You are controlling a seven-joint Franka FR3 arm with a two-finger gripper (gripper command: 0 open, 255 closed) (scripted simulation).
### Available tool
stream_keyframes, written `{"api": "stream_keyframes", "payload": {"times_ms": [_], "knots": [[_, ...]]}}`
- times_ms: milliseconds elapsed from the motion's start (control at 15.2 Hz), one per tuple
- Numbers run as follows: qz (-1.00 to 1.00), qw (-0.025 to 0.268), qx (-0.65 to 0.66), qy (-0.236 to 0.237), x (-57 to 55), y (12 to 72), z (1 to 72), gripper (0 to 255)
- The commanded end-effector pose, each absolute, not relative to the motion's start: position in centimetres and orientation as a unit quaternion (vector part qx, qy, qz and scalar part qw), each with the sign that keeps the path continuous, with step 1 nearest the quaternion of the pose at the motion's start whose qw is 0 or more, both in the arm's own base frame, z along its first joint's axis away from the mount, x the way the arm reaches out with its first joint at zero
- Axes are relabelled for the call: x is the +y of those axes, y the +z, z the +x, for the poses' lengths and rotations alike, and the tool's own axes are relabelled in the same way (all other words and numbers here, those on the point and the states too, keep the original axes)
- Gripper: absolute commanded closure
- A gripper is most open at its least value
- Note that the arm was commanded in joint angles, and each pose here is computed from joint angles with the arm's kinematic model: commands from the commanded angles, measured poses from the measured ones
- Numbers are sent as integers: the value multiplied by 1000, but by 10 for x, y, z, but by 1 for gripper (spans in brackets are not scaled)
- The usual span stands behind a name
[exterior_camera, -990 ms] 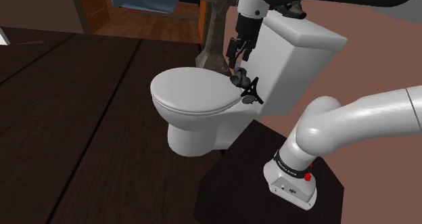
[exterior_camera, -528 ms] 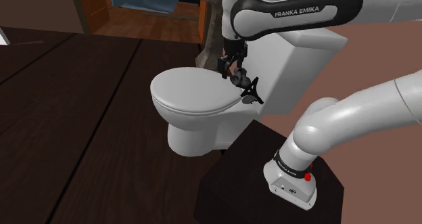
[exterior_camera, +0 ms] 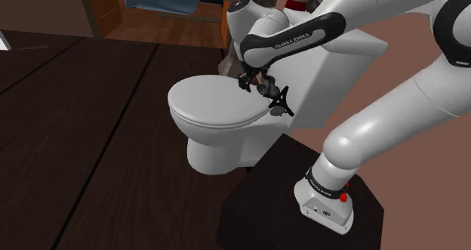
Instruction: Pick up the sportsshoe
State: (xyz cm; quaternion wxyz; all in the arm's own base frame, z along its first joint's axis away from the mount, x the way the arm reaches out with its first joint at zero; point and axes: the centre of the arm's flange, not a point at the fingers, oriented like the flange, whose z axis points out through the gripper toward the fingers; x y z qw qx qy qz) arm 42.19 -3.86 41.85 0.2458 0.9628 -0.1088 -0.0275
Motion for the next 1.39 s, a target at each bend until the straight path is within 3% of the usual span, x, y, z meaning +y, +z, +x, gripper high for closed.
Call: {"api": "stream_keyframes", "payload": {"times_ms": [0, 990, 1320], "knots": [[953, 277, -120, -32, -54, 398, 434, 0], [847, 485, -205, -67, -193, 294, 502, 0], [847, 485, -205, -67, -193, 267, 502, 0]]}}
